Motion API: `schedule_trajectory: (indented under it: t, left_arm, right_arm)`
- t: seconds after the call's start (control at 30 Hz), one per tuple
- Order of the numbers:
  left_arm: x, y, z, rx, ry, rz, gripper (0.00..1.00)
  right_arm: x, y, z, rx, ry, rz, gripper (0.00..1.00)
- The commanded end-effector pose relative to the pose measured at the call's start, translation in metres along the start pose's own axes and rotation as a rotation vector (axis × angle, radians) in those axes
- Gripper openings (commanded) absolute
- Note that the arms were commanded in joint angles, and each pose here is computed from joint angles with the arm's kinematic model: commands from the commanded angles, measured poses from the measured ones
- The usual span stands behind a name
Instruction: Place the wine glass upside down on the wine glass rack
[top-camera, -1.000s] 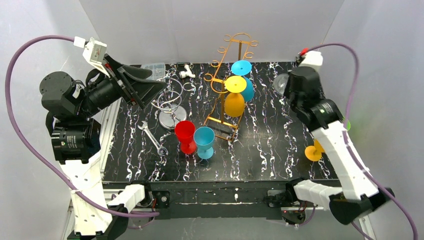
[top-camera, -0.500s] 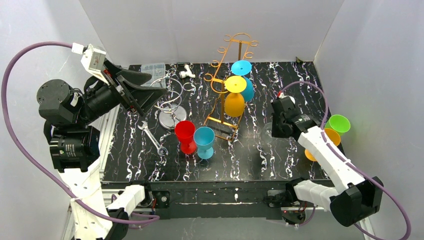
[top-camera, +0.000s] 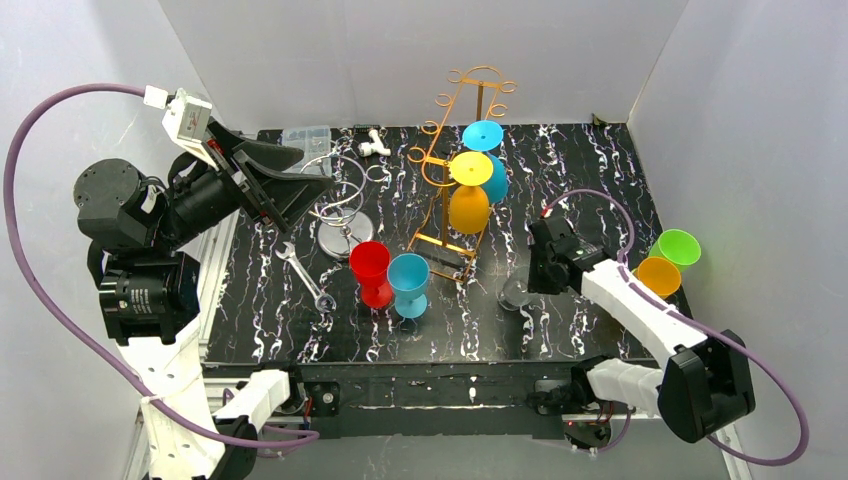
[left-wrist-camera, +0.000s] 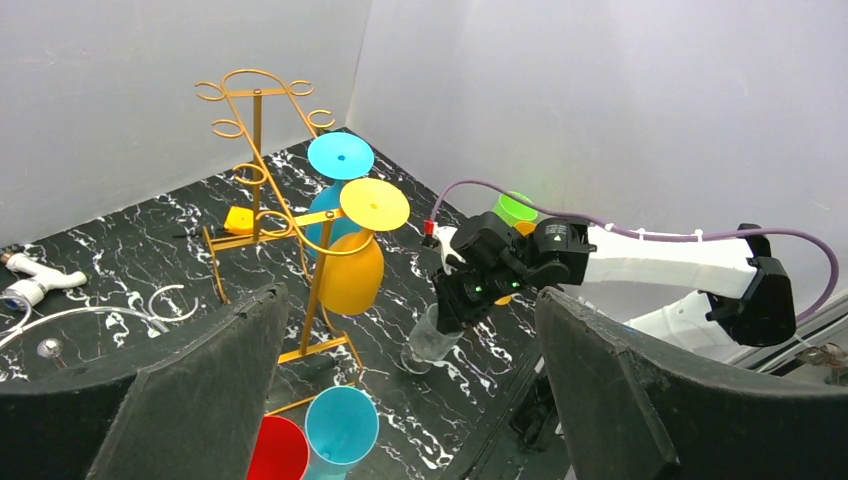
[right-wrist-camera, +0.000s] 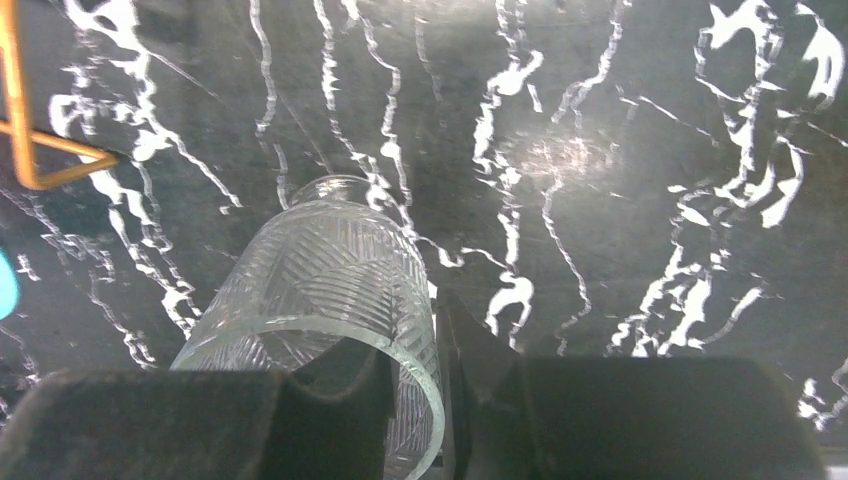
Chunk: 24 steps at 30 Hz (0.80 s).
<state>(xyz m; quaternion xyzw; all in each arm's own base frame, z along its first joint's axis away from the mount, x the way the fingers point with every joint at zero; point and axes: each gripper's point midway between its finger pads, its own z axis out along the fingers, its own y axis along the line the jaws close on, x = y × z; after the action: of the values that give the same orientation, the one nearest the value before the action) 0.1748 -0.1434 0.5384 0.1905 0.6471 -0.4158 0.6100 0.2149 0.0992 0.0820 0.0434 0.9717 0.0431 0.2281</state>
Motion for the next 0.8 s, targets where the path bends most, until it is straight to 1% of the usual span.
schedule_trajectory:
  t: [0.0, 0.13, 0.17, 0.2, 0.23, 0.27, 0.3, 0.43, 0.53, 0.67, 0.77]
  left_arm:
    - [-0.003, -0.006, -0.003, 0.014, -0.009, 0.021, 0.94]
    - [-0.003, -0.006, -0.002, 0.014, -0.008, 0.017, 0.94]
    - [-0.003, -0.006, -0.002, 0.014, -0.008, 0.014, 0.94]
    - [-0.002, -0.005, -0.002, 0.014, -0.006, 0.012, 0.94]
    - [-0.002, -0.005, -0.002, 0.014, -0.006, 0.011, 0.94]
    - [-0.001, -0.006, -0.003, 0.014, -0.006, 0.013, 0.94]
    - [0.0, -0.006, -0.003, 0.014, -0.006, 0.016, 0.94]
    - [0.002, -0.005, -0.004, 0.01, -0.005, 0.023, 0.94]
    - [0.003, -0.006, -0.005, 0.01, -0.005, 0.024, 0.94]
    - [0.005, -0.005, -0.005, 0.01, -0.007, 0.028, 0.95]
    - [0.006, -0.005, -0.006, 0.008, -0.008, 0.03, 0.95]
  right_arm:
    - [0.004, 0.032, 0.01, -0.08, -0.015, -0.016, 0.02]
    - [0.009, 0.039, 0.017, -0.051, 0.0, -0.063, 0.06]
    - [0.009, 0.038, 0.017, -0.042, 0.002, -0.066, 0.08]
    - [0.006, 0.037, 0.017, -0.028, -0.003, -0.07, 0.17]
    - [0.003, 0.035, 0.015, -0.013, -0.012, -0.075, 0.29]
    - [-0.002, 0.034, 0.011, -0.005, -0.021, -0.082, 0.39]
    - [-0.007, 0.033, 0.007, 0.005, -0.033, -0.09, 0.46]
    - [-0.036, 0.036, -0.018, 0.004, -0.113, -0.128, 0.61]
    - [-0.049, 0.039, -0.036, 0.013, -0.116, -0.159, 0.67]
    - [-0.072, 0.042, -0.061, 0.02, -0.154, -0.188, 0.7]
    - [-0.078, 0.052, -0.078, 0.005, -0.167, -0.221, 0.74]
